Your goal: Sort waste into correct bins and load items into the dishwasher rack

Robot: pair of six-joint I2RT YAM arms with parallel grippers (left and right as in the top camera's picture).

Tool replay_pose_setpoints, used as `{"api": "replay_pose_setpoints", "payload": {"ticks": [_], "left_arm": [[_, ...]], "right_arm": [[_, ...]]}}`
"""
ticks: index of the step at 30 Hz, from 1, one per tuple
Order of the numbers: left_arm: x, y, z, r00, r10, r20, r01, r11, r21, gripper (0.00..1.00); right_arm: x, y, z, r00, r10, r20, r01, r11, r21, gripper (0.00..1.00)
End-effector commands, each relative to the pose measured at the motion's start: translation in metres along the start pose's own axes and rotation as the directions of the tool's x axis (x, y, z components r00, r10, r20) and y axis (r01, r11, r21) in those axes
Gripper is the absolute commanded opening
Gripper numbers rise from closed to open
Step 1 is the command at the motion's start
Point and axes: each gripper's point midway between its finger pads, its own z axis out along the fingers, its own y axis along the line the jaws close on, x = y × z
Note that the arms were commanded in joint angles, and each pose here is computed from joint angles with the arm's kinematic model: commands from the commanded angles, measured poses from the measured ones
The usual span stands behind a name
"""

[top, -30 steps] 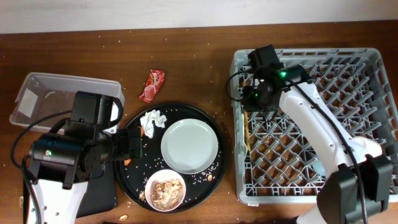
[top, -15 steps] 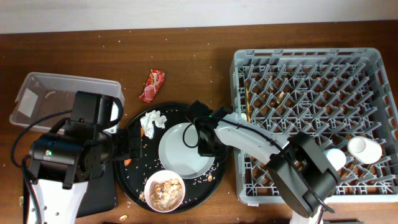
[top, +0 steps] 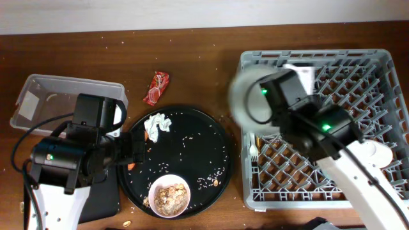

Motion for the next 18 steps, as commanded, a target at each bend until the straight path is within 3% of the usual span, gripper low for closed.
{"api": "replay_pose_setpoints", "payload": {"ticks": [1,4,9,11,12,13,16,18], "left_arm": [[-0.002,0.003,-0.003,1.000,-0.008,0.014,0.008,1.000,-0.007,0.99],[-0.002,0.003,-0.003,1.000,-0.008,0.014,0.008,1.000,-0.008,0.99],[-0.002,0.003,-0.003,1.000,-0.008,0.014,0.008,1.000,-0.008,0.99],[-0.002,0.003,-0.003,1.000,-0.008,0.014,0.008,1.000,-0.007,0.99],[-0.002,0.003,-0.003,1.000,-0.008,0.014,0.008,1.000,-0.008,0.99],[-0.002,0.003,-0.003,1.000,-0.008,0.014,0.008,1.000,-0.008,0.99],[-0.002,0.003,-0.003,1.000,-0.008,0.014,0.008,1.000,-0.008,0.99],[-0.002,0.003,-0.003,1.000,-0.008,0.014,0.008,1.000,-0.008,0.99]], "right_arm": [[-0.016,-0.087,0.008,0.998,0.013,0.056,-0.035,0.911,0.410,0.04],[-0.013,-0.127,0.037,0.998,0.057,-0.012,-0.039,0.816,0.577,0.04],[0.007,-0.104,0.105,0.980,0.021,-0.200,0.099,0.815,0.570,0.04],[0.006,-0.091,0.109,0.979,-0.019,-0.205,0.134,0.814,0.566,0.04],[0.002,-0.089,0.106,0.981,-0.024,-0.191,0.130,0.815,0.564,0.38],[-0.001,-0.089,0.100,0.985,-0.005,-0.173,0.100,0.833,0.545,0.56],[-0.017,-0.083,0.064,0.990,0.118,-0.081,-0.081,0.929,0.362,0.60],[-0.021,-0.079,-0.001,0.971,0.237,-0.006,-0.236,0.969,0.074,0.62]]}}
